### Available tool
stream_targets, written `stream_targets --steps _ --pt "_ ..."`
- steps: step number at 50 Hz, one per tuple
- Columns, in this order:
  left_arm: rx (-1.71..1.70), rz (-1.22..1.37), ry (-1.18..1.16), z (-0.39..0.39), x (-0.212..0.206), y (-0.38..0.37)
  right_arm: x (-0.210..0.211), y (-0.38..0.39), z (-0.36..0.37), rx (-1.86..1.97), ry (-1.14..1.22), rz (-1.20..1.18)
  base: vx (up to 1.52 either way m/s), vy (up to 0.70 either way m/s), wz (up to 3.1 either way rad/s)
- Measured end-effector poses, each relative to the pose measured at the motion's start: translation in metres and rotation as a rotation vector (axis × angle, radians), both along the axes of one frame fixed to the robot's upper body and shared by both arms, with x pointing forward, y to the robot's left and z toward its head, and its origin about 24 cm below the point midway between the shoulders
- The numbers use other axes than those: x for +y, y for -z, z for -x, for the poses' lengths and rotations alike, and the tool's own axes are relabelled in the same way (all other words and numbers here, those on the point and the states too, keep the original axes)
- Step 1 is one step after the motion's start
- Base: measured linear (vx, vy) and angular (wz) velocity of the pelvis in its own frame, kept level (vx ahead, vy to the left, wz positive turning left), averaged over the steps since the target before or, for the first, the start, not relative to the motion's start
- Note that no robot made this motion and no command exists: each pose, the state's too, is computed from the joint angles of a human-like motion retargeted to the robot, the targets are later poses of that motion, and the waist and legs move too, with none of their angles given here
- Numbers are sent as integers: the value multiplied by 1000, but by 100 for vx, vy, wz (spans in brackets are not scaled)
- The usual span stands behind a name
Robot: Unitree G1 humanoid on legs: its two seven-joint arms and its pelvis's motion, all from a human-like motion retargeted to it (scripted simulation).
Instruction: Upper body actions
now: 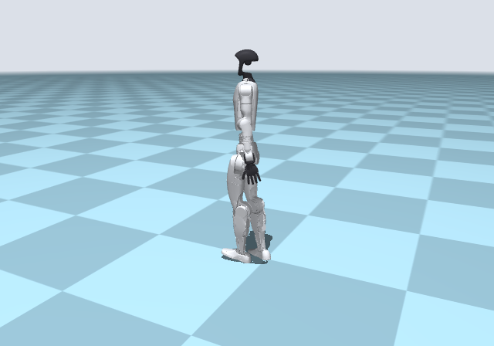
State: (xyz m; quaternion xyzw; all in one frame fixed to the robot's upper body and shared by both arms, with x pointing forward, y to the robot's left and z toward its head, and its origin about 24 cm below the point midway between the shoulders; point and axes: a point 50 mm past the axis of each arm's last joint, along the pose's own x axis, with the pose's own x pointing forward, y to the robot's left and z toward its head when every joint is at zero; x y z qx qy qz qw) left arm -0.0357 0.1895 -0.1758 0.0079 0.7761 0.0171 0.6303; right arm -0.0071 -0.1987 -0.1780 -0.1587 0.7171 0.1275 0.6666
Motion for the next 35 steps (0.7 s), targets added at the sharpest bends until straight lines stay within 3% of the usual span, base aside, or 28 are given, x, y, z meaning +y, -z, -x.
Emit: stream_targets --steps 18,35 --pt "-126 10 62 -44 8 2 -12 -5 27 93 161 42 -17 -17 -86" --pt "-77 -35 125 -40 24 -2 1 -2 18 66 104 28 -19 -2 -61"
